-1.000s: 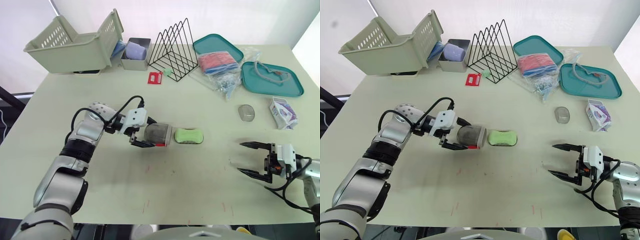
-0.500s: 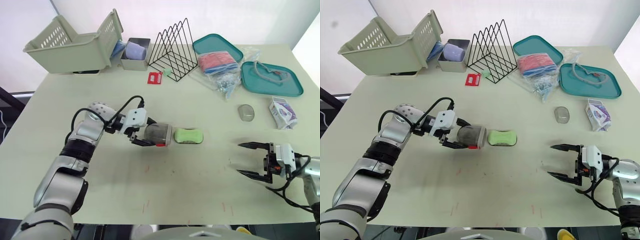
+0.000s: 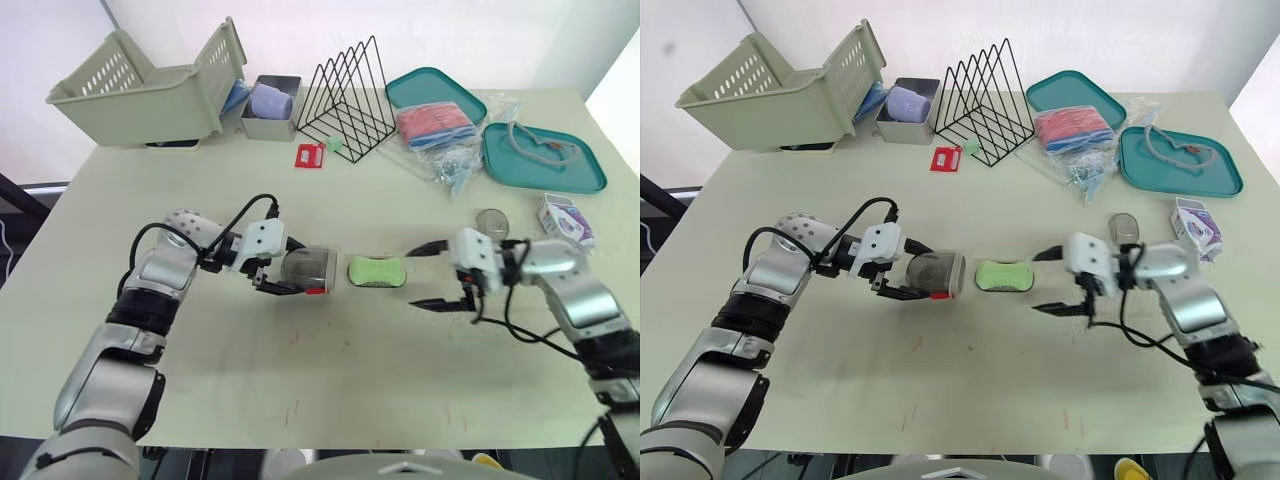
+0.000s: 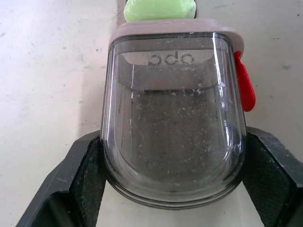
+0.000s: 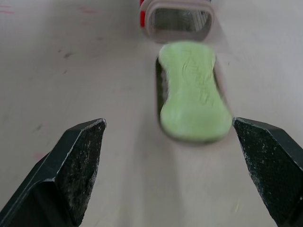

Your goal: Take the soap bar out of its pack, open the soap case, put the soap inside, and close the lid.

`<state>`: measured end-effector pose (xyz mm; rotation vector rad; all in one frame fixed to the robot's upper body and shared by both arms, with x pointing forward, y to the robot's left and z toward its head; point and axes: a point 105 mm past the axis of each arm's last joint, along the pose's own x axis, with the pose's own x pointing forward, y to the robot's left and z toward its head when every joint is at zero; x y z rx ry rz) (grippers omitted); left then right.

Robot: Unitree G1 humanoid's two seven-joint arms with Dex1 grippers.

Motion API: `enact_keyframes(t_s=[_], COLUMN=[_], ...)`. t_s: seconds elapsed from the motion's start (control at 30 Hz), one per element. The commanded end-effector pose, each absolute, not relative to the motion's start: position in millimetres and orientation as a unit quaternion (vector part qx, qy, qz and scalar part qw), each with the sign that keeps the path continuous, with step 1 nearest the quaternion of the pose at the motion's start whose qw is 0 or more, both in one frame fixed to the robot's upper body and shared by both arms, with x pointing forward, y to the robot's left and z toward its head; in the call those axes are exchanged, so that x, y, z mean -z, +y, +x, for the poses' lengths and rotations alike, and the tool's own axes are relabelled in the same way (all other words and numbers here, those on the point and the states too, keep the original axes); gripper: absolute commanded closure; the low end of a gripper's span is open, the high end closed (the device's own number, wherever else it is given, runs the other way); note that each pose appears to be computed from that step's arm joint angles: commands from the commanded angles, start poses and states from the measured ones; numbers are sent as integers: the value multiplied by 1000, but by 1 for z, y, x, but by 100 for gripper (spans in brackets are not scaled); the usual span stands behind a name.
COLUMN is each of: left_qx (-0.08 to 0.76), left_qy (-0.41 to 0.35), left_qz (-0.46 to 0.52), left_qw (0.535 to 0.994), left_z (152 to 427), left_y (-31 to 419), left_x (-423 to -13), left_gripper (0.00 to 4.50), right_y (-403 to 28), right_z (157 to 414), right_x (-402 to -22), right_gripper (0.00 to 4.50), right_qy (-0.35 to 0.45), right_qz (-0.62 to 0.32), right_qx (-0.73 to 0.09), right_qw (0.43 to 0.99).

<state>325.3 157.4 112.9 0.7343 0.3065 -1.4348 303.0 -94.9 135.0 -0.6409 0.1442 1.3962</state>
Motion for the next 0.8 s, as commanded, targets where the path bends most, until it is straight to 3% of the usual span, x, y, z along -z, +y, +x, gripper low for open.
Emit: enact_keyframes(t_s=[0.03,0.2,0.8], left_qx=[634,632,631], left_qy=[120,117,116], left_qz=[333,329,328], left_qw=[688,692,693], left_z=[325,325,324], left_y=[157,156,154], left_x=[-123,-124,-126], left_gripper=[106,106,106], right_y=[-86,-68,-69], right_z=[306,306,312], right_x=[-141,-135,-116], right_gripper=[0,0,0], right_qy=[73,96,159], right_qz=[-302,-306,-304], right_qx=[-619,-625,-606], right_qw=[722,711,718])
